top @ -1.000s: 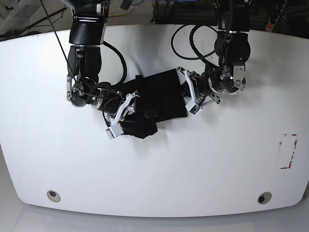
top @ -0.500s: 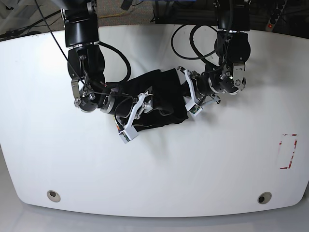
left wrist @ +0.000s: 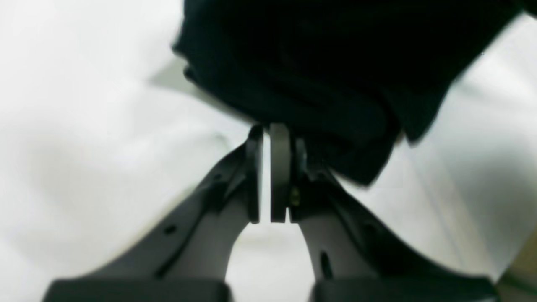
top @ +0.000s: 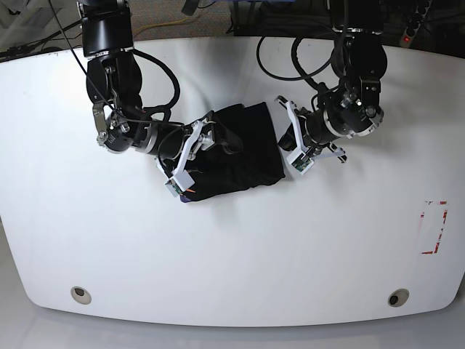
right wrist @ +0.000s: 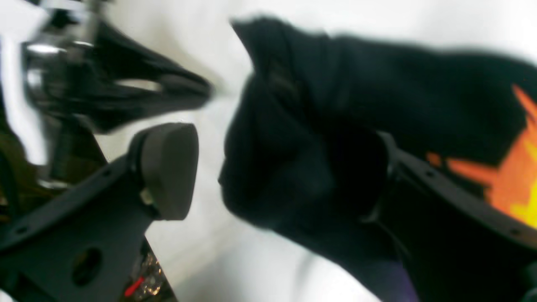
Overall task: Fold the T-shirt properly
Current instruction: 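Fold the strip in half, bringing the right gripper's end over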
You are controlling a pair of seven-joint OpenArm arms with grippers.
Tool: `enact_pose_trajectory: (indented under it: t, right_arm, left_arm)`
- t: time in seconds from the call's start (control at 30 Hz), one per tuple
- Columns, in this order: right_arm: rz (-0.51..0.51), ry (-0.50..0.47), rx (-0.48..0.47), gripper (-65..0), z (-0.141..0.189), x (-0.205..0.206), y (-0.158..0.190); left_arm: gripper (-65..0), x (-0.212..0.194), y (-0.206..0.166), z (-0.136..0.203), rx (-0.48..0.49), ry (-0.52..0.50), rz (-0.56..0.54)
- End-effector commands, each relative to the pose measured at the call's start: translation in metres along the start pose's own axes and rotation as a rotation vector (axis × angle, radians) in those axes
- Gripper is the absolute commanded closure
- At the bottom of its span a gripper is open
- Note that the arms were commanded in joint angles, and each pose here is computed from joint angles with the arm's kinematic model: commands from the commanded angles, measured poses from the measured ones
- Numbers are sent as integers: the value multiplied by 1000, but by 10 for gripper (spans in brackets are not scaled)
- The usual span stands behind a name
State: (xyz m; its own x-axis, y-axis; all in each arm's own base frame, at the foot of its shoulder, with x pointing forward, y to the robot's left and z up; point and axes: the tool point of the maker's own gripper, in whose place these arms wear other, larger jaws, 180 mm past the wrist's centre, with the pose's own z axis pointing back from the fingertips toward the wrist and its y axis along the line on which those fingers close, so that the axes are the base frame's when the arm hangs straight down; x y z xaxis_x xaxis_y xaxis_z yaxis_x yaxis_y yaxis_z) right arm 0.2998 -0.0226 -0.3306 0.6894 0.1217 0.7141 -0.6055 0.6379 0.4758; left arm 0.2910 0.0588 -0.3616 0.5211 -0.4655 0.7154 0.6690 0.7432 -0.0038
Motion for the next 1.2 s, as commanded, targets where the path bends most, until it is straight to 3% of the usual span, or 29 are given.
enact_pose_trajectory:
  t: [0.0,0.23,0.47,0.67,0.77,1.03,1.13,1.17]
  right_arm:
    - [17,-63,17,-517,4,16,5]
    - [6,25,97,-517,-15,-18,35]
    - [36,131,218,-517,-41,-51,78]
    - [83,89,221,-517,-33,-35,85]
    - [86,20,171,-517,-20,-15,69]
    - [13,-147,-48,-507,24,37,-16]
    - [-54,-174,-109,-441,33,43,-50]
    - [-92,-185,-130,-390,34,44,-65]
  left_arm:
    - [-17,5,16,17,57,-35,-8]
    - [-15,-16,41,38,146,-17,54]
    - [-15,-18,65,58,205,15,-33]
    - [-15,-9,74,62,224,8,-68]
    - [-15,-4,64,55,191,8,-97]
    - [-15,22,-3,21,3,-20,-234]
    - [-15,40,-26,12,-47,-62,-260]
    - [-15,46,-32,10,-59,-76,-263]
